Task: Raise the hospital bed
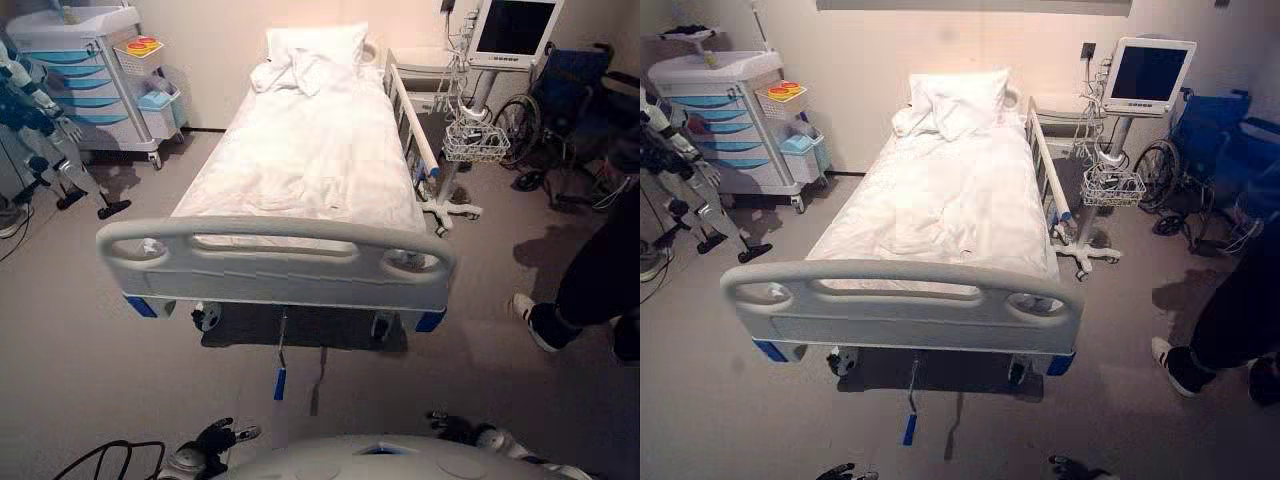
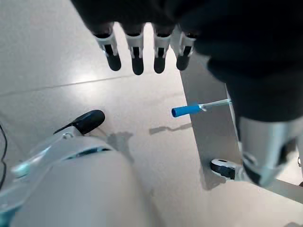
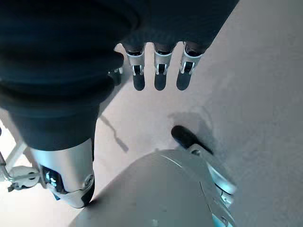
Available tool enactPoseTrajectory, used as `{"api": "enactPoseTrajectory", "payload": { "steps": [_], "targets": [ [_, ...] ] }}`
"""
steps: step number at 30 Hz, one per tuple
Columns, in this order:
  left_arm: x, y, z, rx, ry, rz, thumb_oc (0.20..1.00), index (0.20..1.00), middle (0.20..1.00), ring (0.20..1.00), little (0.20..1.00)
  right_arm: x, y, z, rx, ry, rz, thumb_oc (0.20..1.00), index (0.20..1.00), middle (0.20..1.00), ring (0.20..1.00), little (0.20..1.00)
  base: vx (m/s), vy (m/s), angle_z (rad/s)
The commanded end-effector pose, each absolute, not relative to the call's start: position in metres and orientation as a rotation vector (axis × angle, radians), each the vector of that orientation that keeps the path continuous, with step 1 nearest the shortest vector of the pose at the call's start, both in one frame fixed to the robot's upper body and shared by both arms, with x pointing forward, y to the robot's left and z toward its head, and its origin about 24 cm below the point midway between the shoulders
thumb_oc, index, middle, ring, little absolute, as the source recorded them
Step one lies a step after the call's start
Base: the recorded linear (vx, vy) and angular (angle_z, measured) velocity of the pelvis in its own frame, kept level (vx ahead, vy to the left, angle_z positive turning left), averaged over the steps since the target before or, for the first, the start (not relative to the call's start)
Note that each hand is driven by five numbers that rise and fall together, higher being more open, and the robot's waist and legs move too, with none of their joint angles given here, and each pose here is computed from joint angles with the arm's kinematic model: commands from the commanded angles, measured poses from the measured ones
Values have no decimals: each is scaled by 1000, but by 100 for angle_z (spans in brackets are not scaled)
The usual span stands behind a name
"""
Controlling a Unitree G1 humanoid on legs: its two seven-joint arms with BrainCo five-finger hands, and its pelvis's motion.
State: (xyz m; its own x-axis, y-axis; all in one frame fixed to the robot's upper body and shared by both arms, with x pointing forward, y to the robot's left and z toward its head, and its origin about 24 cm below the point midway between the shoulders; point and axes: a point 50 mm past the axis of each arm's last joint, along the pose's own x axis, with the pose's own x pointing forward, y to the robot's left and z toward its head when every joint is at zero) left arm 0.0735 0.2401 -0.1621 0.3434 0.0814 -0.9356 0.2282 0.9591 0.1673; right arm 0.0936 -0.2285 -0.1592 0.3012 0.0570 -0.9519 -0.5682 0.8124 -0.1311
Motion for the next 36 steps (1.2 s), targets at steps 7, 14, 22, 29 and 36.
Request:
{"api": "enactPoseTrajectory", "payload": {
  "steps": [7,14,22,29,36],
  "targets": [
    [98,241,-158,311,1173,-87,1000,1000,1000,1000,1000,116,-233,-153,-500,1154,421,1000,1000,1000,1000,1000,52,-24,-7],
    [98,242,-157,305,1172,-80,1000,1000,1000,1000,1000,120,-230,-152,-508,1135,435,1000,1000,1000,1000,1000,0,0,0],
    [98,243,-157,297,1170,-63,1000,1000,1000,1000,1000,125,-227,-151,-511,1115,448,1000,1000,1000,1000,1000,-2,-1,1],
    [103,245,-155,293,1155,-51,1000,1000,1000,1000,1000,134,-224,-147,-516,1073,459,1000,1000,1000,1000,1000,0,0,0],
    [108,245,-154,295,1136,-50,1000,1000,1000,1000,1000,142,-225,-143,-525,1044,464,1000,1000,1000,1000,1000,0,0,0]
  ]
}}
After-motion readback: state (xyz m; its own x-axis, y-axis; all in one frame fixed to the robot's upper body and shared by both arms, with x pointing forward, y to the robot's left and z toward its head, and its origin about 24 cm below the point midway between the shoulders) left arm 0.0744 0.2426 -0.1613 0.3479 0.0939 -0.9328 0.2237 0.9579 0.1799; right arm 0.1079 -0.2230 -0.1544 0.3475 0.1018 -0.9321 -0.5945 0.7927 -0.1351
